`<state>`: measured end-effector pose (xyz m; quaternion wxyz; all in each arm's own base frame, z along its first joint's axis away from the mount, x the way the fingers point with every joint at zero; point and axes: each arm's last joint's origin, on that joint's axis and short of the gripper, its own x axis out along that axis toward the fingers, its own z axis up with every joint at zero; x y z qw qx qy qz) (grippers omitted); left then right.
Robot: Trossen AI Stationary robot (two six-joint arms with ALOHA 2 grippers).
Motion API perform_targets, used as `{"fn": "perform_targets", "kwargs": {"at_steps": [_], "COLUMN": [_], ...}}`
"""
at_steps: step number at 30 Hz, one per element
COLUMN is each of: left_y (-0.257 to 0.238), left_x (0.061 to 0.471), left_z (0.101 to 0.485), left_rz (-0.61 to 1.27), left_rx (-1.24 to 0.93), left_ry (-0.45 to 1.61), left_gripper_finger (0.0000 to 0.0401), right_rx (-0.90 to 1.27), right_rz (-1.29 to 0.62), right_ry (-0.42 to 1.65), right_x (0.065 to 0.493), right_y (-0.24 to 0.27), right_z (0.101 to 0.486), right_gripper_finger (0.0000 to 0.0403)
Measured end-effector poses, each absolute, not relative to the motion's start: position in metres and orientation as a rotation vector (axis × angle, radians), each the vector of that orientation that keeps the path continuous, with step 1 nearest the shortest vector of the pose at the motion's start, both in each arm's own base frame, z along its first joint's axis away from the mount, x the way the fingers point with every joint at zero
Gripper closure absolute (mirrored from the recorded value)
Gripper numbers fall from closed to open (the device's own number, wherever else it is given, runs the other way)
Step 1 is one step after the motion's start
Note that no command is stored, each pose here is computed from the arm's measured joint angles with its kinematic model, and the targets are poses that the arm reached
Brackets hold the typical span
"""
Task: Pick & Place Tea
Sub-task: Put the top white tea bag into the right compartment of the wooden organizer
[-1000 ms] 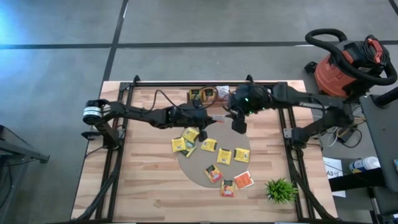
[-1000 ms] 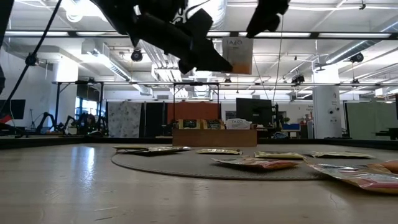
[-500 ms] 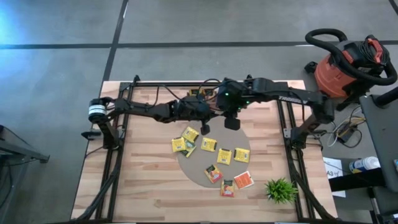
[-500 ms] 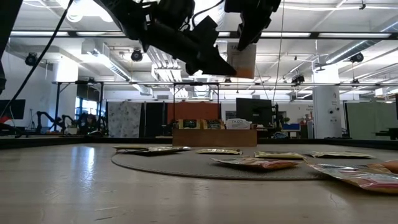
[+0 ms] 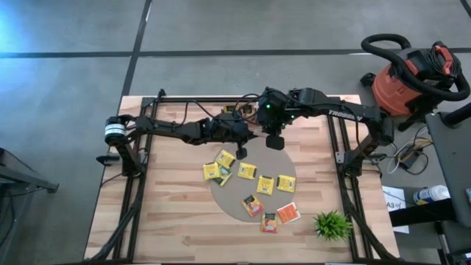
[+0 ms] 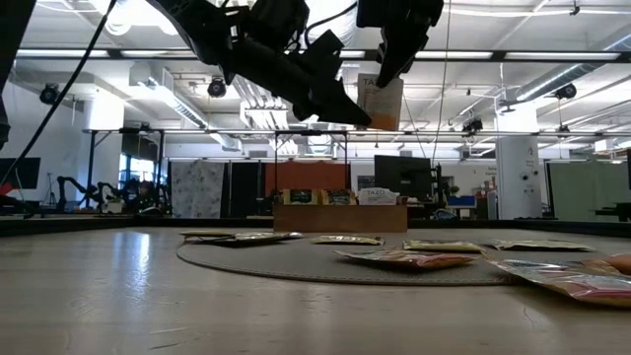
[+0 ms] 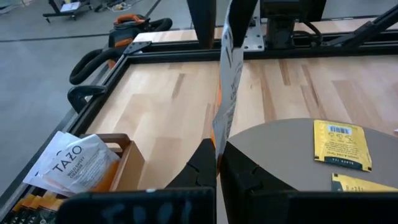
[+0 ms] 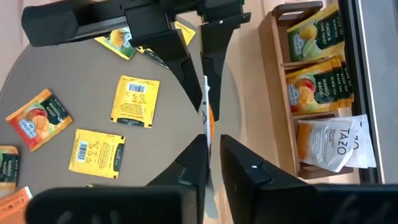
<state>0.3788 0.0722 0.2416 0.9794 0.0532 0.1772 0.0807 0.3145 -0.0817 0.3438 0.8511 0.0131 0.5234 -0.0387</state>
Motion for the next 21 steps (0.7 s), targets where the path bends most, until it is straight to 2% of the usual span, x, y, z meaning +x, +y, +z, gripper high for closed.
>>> {"fn": "perform_targets", "kwargs": {"at_steps": [6,14,21], "left_y": [0.072,0.073,0.079], "left_x": [0.378,0.378,0.37], "left_z": [0.241,0.241,0.232], "left_rz": [0.163,0.184,0.425], "left_rx": [0.106,0.047,-0.003], "left_ry": [0.357,0.354,0.411], "left_gripper_finger": [0.0393,0.034,0.0288], "right_rx": [0.011,-0.038,-0.072], "right_rz": [-0.074,-0.098,-0.118], "right_ry": [1.105,1.118,1.126], "right_x": [0.315,0.313,0.307], "right_y": [-0.082,-0.087,-0.111], "right_z": [0.343,0.343,0.338], "right_gripper_finger": [0.0392,0.0394,0.0394]}}
